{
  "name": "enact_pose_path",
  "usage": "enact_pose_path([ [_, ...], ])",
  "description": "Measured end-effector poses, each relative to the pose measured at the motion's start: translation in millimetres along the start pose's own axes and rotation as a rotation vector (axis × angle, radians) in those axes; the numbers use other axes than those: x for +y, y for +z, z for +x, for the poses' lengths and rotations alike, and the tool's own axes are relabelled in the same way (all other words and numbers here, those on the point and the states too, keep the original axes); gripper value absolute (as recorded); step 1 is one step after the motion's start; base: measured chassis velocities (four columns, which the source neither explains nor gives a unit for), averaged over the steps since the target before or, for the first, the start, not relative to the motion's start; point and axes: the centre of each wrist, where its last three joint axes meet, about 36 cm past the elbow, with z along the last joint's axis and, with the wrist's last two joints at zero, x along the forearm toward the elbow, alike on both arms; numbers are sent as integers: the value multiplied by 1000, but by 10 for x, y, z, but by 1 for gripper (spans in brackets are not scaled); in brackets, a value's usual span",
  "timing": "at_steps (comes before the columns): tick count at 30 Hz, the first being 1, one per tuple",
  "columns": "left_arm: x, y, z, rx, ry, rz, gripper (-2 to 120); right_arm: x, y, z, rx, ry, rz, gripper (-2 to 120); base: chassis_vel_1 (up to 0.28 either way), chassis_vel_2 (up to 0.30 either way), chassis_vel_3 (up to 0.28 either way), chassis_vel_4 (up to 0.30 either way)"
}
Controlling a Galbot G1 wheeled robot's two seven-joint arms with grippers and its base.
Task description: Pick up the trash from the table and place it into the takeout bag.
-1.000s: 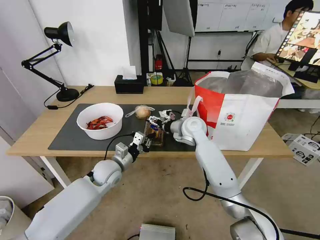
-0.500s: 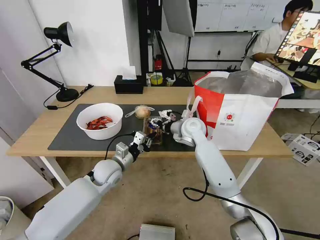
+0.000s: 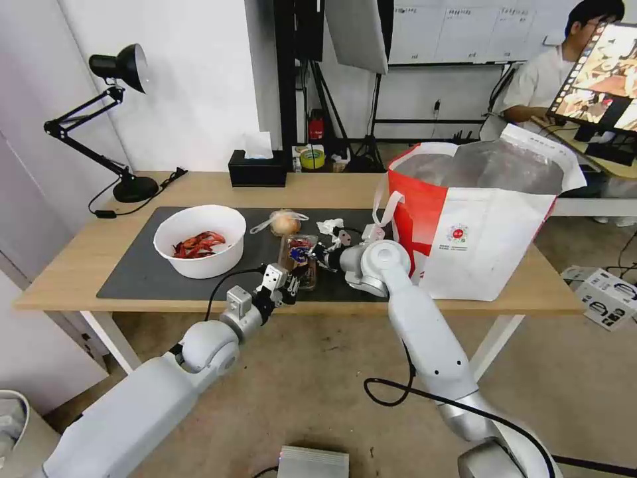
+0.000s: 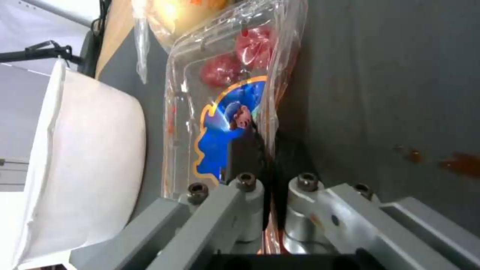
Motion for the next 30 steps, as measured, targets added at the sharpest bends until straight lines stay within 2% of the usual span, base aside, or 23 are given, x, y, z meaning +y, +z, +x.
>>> enact_pose_path([
  [12, 120, -40, 250, 6, -8, -12, 0, -49, 10, 39, -19, -9, -6, 0, 0, 0, 0, 0],
  [19, 218, -135, 604, -24, -48, -14, 0, -18, -65, 154, -51, -36, -3, 0, 0, 0, 0, 0],
  [25, 153, -178, 895, -54, -83, 1, 0, 55, -128, 327, -88, -82, 19, 0, 0, 0, 0, 0],
  [30, 27, -86, 1267, -55, -137, 27, 0, 116, -156, 579, -123, -149, 50, 0, 0, 0, 0, 0],
])
